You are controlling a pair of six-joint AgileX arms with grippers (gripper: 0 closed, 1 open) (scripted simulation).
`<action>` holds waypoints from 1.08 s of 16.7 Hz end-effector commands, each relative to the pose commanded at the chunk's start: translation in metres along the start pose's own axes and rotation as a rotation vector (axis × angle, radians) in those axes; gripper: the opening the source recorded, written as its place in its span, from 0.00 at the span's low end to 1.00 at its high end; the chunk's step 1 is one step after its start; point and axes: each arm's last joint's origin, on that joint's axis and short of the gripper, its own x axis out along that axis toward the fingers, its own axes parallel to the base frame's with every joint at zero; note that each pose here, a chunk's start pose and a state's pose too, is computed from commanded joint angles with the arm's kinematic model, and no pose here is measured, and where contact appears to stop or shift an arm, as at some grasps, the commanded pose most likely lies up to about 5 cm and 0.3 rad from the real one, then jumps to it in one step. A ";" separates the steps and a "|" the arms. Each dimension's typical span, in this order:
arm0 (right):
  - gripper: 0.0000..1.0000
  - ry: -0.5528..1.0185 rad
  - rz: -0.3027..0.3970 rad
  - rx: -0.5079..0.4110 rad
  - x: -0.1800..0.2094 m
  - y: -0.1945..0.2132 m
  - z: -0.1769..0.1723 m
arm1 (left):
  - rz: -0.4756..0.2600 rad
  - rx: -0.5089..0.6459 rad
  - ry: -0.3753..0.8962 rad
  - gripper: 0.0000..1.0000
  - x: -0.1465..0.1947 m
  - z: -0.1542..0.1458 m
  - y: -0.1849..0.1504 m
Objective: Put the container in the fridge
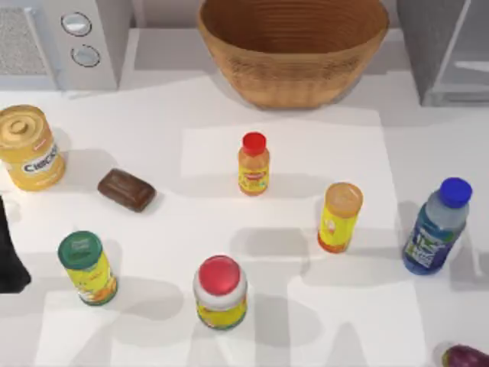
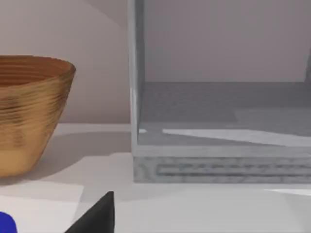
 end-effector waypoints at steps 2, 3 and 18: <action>1.00 0.000 0.001 -0.001 0.000 0.000 0.000 | 0.000 0.000 0.000 1.00 0.000 0.000 0.000; 1.00 -0.002 0.009 -0.010 0.000 0.000 0.003 | 0.000 0.000 0.000 1.00 0.000 0.000 0.000; 1.00 0.411 0.703 -0.301 0.089 0.009 0.013 | 0.000 0.000 0.000 1.00 0.000 0.000 0.000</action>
